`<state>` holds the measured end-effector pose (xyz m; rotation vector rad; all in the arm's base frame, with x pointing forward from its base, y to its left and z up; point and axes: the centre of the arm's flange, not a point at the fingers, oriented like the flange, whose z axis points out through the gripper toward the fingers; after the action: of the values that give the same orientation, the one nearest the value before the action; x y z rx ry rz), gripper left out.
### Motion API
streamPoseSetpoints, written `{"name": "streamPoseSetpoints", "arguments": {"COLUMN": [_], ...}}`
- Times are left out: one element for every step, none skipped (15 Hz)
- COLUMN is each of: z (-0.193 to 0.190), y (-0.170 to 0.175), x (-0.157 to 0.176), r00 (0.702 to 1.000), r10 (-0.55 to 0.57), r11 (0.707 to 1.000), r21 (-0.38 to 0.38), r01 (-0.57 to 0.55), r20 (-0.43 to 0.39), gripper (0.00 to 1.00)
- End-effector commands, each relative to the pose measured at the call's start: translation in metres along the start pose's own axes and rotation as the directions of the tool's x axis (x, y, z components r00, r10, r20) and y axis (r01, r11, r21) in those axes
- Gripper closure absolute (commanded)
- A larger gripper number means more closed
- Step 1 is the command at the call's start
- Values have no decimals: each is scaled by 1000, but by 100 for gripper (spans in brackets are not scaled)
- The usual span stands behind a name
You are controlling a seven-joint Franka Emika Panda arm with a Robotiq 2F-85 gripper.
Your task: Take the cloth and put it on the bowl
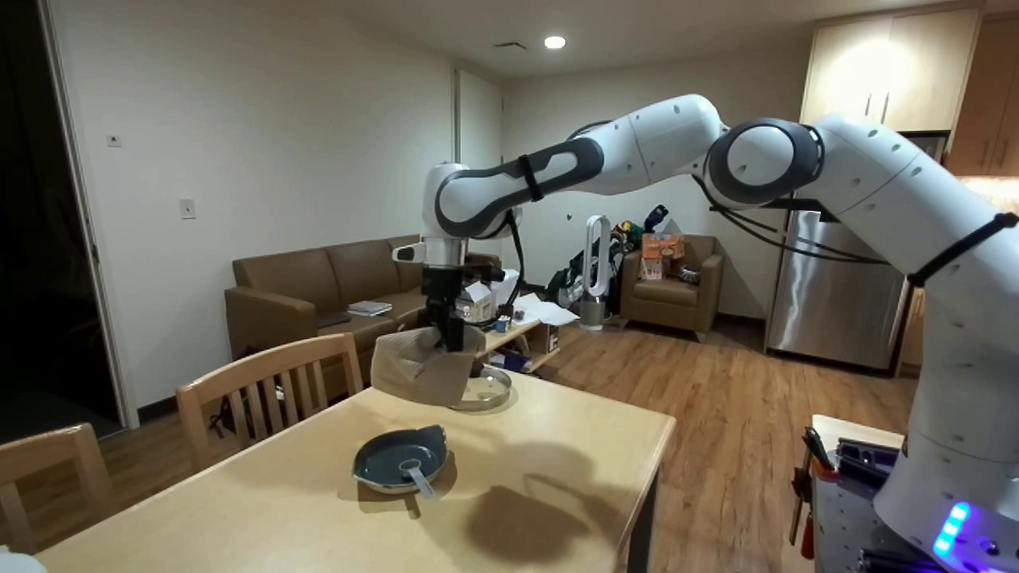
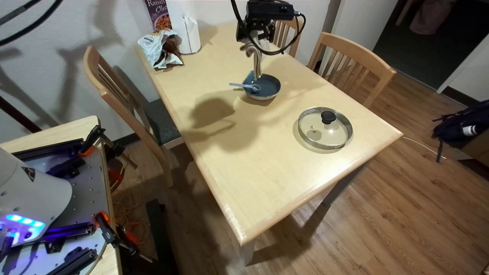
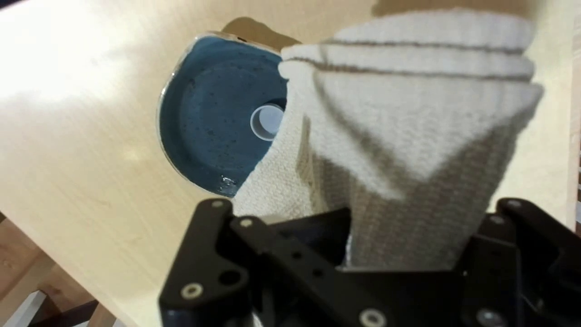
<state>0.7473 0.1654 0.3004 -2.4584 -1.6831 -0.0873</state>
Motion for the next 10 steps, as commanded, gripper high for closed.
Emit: {"name": "streamPoseSetpoints", "arguments": {"z": [-3, -2, 0, 0, 0, 0, 0, 0, 0, 3], "y": [0, -1, 1, 1, 1, 1, 1, 1, 1, 6], "x": [-1, 0, 0, 0, 1, 1, 1, 1, 1, -1], "r00": [999, 1000, 1000, 1000, 1000, 1000, 1000, 1000, 1000, 1000], "r10": [-23, -10, -13, -14, -14, -14, -14, -14, -14, -11], "r11": [998, 999, 1000, 1000, 1000, 1000, 1000, 1000, 1000, 1000], "r21": [-53, -35, -23, -22, -22, -22, -22, -22, -22, -15], "r01": [25, 11, 14, 14, 14, 14, 14, 14, 15, 11], "r20": [42, 22, 21, 21, 21, 21, 21, 21, 21, 4], "gripper": [99, 99, 98, 98, 98, 98, 98, 98, 99, 99]}}
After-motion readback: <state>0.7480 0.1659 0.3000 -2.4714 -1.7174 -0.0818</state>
